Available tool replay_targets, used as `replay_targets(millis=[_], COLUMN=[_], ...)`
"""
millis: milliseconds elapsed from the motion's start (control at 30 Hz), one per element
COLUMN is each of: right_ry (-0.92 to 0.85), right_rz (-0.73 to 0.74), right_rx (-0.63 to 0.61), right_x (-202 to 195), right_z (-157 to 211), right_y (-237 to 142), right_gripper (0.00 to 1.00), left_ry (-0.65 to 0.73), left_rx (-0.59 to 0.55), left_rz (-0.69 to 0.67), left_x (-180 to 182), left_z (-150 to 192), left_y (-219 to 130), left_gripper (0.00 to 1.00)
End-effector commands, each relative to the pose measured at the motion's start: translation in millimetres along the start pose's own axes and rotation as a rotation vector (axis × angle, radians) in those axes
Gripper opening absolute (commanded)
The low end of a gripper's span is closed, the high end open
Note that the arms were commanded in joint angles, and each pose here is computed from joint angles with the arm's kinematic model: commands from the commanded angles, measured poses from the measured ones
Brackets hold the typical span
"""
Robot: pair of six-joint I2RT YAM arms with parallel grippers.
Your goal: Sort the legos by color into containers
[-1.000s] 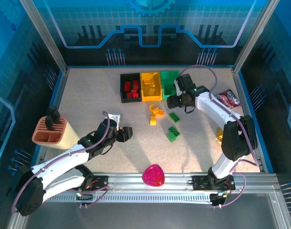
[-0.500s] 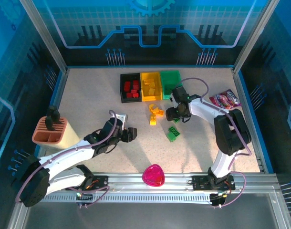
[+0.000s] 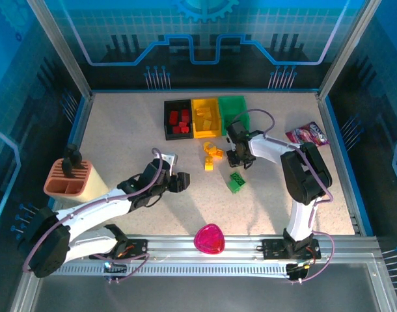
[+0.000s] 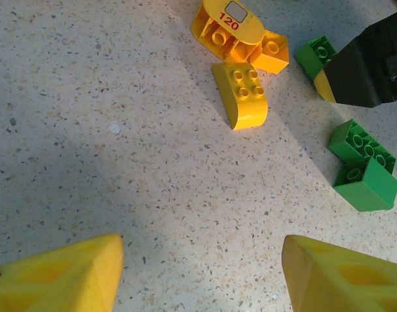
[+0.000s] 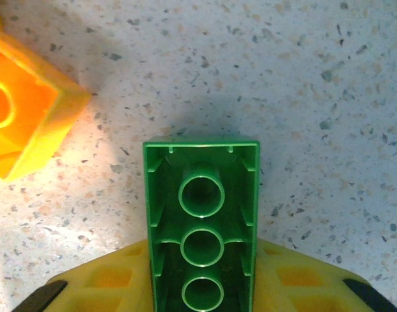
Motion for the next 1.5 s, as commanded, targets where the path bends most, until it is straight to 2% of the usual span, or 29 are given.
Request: replay_targets(millis=[0,233,500,533,567,600,633,700,833,1033,1467], right_ry=[-0.011,0.03,0.089,0.091,0.094,0.096,0.096,0.093,0.085,0.11,0.033], right_rz=[0.056,0.079,0.032,0.032,0.041,0.044,0.042,0.043,0.019,-0.02,-0.069], right_rx=[-0.075,-0.226,-0.265,-0.265,-0.263,-0.264,-0.261,-0.283,-0.333,-0.312,-0.164], right_x=[-4,-33,-64,-66,-68,-68,-67,-63,-52,-44,8], right_z=[-17,-72,-138,-146,-153,-159,-162,-163,-143,-92,19], right_y=[-29,-81,-75,-72,-70,-70,-70,-75,-81,-82,-67], right_gripper=[0.32,0.33,0.35,0.39,0.54,0.76,0.85,0.86,0.87,0.85,0.86], left_ry=[0.022,0.038,0.069,0.07,0.072,0.072,0.07,0.067,0.068,0.075,0.063], left_rx=[-0.017,-0.015,-0.016,-0.02,-0.022,-0.024,-0.027,-0.03,-0.031,-0.019,0.017], left_rz=[0.032,0.031,0.014,0.014,0.014,0.011,0.008,0.007,0.005,0.007,0.032], left_x=[-11,-14,-12,-12,-11,-11,-10,-9,-7,-9,-13], left_z=[-9,-10,-5,-4,-4,-3,-3,-2,0,0,4], left_y=[-1,-3,-15,-16,-17,-18,-19,-20,-18,-9,8], left_gripper=[0.66,0.66,0.66,0.66,0.66,0.66,0.66,0.66,0.66,0.66,0.66])
Point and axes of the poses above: each hand's point on the last joint's axis, 136 mm out from that joint toward the fingers, its own y axis out along the fingers, its own x axis along the line the jaws close on, z = x × y, the point moved 10 cm from there along -y, back along the fingers, and after that the axes turned 7 degrees about -y, right-handed, at the moved point
